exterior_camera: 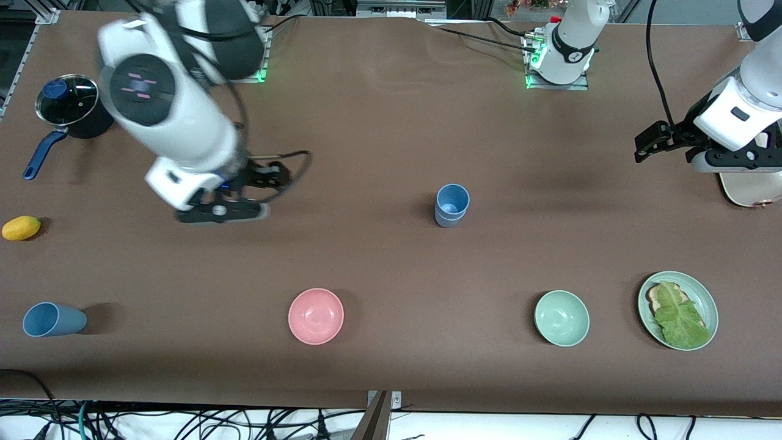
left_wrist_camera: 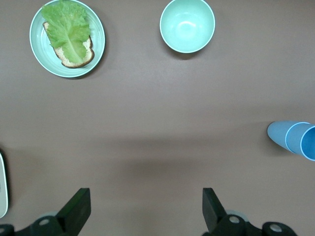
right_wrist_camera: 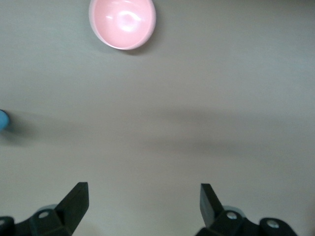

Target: Stack blue cups with both arms

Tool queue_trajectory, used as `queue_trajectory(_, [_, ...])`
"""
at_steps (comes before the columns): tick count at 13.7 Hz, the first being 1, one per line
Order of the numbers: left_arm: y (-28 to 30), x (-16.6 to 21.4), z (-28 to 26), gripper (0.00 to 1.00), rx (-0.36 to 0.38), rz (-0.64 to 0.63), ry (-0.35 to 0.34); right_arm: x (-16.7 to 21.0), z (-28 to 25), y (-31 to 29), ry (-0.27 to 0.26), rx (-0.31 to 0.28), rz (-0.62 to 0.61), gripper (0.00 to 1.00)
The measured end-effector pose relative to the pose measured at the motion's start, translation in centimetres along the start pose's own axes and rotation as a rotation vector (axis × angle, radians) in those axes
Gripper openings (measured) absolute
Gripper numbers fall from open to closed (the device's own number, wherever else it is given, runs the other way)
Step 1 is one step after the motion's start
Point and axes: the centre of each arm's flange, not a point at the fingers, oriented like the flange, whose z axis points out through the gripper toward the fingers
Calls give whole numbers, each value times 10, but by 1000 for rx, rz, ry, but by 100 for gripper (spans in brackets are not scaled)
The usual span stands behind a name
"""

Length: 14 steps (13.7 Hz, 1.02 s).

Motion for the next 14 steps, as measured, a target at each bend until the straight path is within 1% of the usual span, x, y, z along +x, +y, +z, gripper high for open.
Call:
queue_trajectory(2, [0,0,0,100,0,0,0,-30,-10,52,-2,8,6,100])
queue_trajectory(4, [0,0,0,100,0,-1,0,-57,-19,101,8,18,11,100])
queue_trajectory(7, [0,0,0,100,0,-1,0,-72,-26,160,17,29,18,100])
queue_trajectory(9, [0,0,0,100,0,-1,0,-72,-26,171,21,31,28,100])
queue_trajectory(12, [0,0,0,100,0,-1,0,-68,-27,171,35,32,29,100])
queue_trajectory(14, [0,0,0,100,0,-1,0,-64,-22,177,30,32,41,100])
